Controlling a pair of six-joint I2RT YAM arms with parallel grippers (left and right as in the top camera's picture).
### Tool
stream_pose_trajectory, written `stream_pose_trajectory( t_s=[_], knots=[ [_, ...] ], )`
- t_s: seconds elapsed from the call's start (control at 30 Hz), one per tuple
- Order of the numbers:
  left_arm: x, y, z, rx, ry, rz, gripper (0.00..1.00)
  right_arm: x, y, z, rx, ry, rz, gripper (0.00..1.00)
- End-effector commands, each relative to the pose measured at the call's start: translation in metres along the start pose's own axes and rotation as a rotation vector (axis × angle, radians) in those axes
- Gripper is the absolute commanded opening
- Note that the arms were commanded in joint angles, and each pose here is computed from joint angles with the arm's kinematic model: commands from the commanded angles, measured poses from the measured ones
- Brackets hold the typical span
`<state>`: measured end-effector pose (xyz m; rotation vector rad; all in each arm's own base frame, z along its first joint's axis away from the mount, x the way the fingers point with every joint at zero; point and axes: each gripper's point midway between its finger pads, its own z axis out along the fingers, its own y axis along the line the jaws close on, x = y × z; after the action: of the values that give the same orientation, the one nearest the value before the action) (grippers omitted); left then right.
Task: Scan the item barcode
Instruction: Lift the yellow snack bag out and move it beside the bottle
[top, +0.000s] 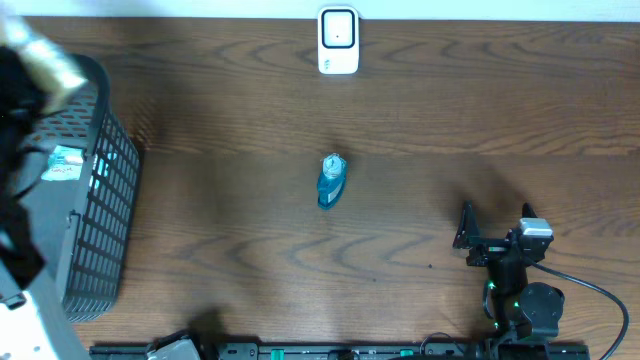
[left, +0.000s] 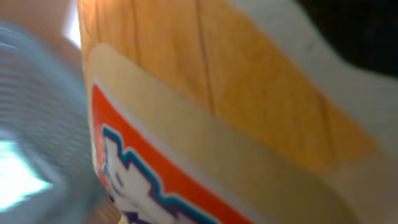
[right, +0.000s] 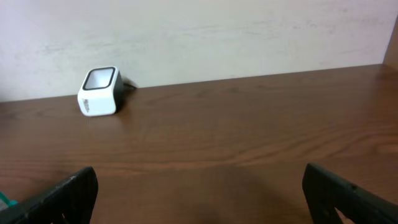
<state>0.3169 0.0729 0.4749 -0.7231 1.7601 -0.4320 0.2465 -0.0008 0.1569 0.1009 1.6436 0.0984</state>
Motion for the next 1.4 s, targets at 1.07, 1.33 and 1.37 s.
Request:
stream_pose_trajectory(
  t_s=[1.07,1.33,1.37],
  knots=[
    [0.390,0.091,0.136,-0.538,1.024,0.520,0.94,0.001,0.003,0.000,-0.012,0.002,-0.011,0.99],
    [0.340,0.046,0.135,-0.413,0.844,0.492,0.42,0.001,0.003,0.000,-0.012,0.003,-0.011,0.99],
    [0.336,0.040,0.136,-0.398,0.818,0.469,0.15,0.001,0.003,0.000,-0.012,0.003,-0.011,0.99]
  ],
)
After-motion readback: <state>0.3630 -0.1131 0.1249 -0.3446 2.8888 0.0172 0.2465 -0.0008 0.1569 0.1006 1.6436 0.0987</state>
